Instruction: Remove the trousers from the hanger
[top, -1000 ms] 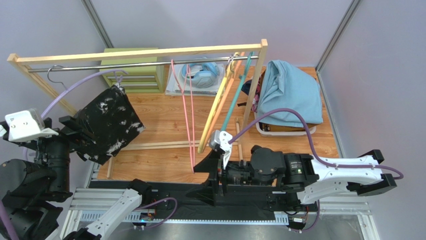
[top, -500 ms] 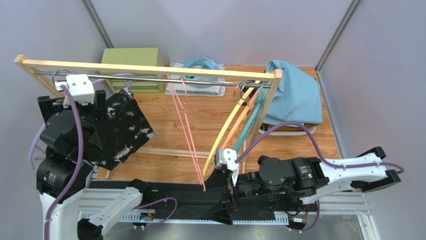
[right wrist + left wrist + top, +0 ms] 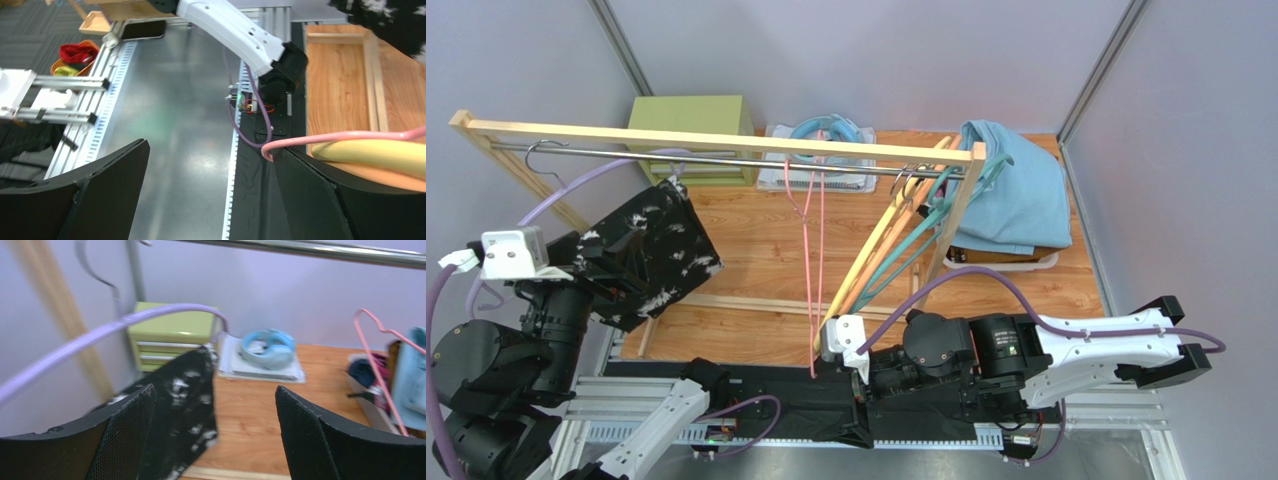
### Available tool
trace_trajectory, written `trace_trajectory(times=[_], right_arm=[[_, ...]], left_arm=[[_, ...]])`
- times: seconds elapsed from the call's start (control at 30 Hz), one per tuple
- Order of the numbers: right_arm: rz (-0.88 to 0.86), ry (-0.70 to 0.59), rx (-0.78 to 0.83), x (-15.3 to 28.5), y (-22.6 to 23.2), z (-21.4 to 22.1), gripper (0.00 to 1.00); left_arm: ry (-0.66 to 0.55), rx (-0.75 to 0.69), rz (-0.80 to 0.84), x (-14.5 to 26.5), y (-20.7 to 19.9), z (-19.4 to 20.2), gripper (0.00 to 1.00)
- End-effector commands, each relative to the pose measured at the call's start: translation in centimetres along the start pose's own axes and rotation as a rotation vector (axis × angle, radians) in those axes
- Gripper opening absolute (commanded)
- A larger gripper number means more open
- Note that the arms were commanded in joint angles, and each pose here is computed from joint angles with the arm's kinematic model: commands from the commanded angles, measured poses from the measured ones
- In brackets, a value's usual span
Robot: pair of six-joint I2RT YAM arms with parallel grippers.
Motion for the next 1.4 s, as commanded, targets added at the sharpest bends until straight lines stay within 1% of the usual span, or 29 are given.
trace_trajectory(times=[0.0,0.1,0.17,0.2,0.27,0.3,0.37,0.4,0.43,0.47,0.5,0.53,0.6,0.73,0.77,0.8,0.87,0.9,1.0,1.1,1.13,1.2,1.23,1.27,1.3,1.37], right_arm=[[-0.331,0.148,0.028,0.9,3.0,2.8,0.99],[-0.451,0.179,0.019,1.6,4.1,3.8,0.99],[-0.453,0.169,0.013,2.2,4.1,3.9,0.99],[-0.416,0.168,-0.007,2.2,3.8,4.1,0.99],[-0.317,0.157,-0.033,2.1,2.9,4.6,0.98],[-0.164,0.111,-0.066,2.3,1.7,4.2,0.98],[-0.035,0.095,-0.100,2.2,0.4,4.9,0.98],[0.130,0.048,-0.115,2.4,-1.3,4.6,0.98],[0.206,0.022,-0.162,2.5,-2.0,4.6,0.98],[0.266,0.001,-0.176,2.5,-2.6,4.8,0.98],[0.381,-0.054,-0.212,2.9,-3.7,4.4,0.98],[0.430,-0.084,-0.233,3.1,-4.1,4.2,0.98],[0.505,-0.154,-0.251,3.6,-4.9,3.4,0.99],[0.604,-0.272,-0.289,5.0,-5.7,1.4,0.99],[0.634,-0.283,-0.297,5.4,-5.9,1.3,0.99],[0.700,-0.312,-0.309,6.1,-6.5,0.9,0.99],[0.763,-0.325,-0.330,7.1,-6.9,0.9,0.99],[0.826,-0.349,-0.340,7.9,-7.4,0.6,1.00],[0.965,-0.363,-0.379,10.1,-8.3,1.0,1.00],[1.044,-0.335,-0.369,12.0,-8.8,2.1,0.99],[1.072,-0.298,-0.352,12.6,-9.0,3.0,0.98],[1.100,-0.312,-0.379,14.0,-9.2,3.7,0.93],[1.121,-0.277,-0.368,14.4,-9.3,4.8,0.91],[1.133,-0.279,-0.380,14.8,-9.4,5.3,0.90],[1.129,-0.303,-0.410,15.4,-9.4,5.7,0.86],[1.165,-0.291,-0.416,15.4,-10.0,7.7,0.82]], left_arm=[[0.121,0.138,0.299,-0.5,-4.4,2.3,0.93],[0.155,0.191,0.378,-0.5,-5.6,3.2,0.91],[0.157,0.222,0.420,-0.3,-6.2,3.5,0.91],[0.157,0.229,0.454,-0.2,-6.5,3.6,0.91],[0.158,0.243,0.520,0.3,-7.1,3.7,0.91],[0.160,0.248,0.542,0.5,-7.3,3.8,0.91],[0.171,0.250,0.594,0.9,-7.7,3.9,0.91],[0.173,0.249,0.607,1.0,-7.8,3.9,0.90],[0.173,0.249,0.619,1.2,-7.8,3.9,0.90],[0.177,0.249,0.632,1.4,-7.9,4.0,0.91],[0.177,0.256,0.631,1.3,-7.9,4.0,0.91],[0.180,0.259,0.641,1.5,-8.0,4.1,0.91],[0.173,0.265,0.655,1.4,-8.2,4.0,0.90],[0.205,0.304,0.703,1.1,-9.1,4.2,0.89],[0.200,0.309,0.709,1.1,-9.2,4.2,0.89],[0.213,0.312,0.712,0.9,-9.3,4.6,0.89],[0.217,0.326,0.711,0.9,-9.3,4.8,0.89],[0.220,0.328,0.715,1.0,-9.4,5.0,0.89],[0.231,0.340,0.719,1.0,-9.5,5.4,0.89],[0.239,0.347,0.727,1.1,-9.6,5.5,0.88],[0.242,0.348,0.726,1.0,-9.6,5.6,0.88],[0.247,0.351,0.728,1.0,-9.7,5.6,0.88],[0.246,0.354,0.730,1.0,-9.7,5.6,0.88],[0.249,0.355,0.731,0.9,-9.7,5.6,0.88],[0.252,0.361,0.730,1.0,-9.8,5.6,0.88],[0.255,0.368,0.729,0.9,-9.8,5.5,0.88]])
Point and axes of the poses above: each gripper's point midway between its finger pads, its own x axis back along the fingers, its own y axis along the line the jaws close on, z = x × y, the point moved 7 cm from there along x, back along the fingers
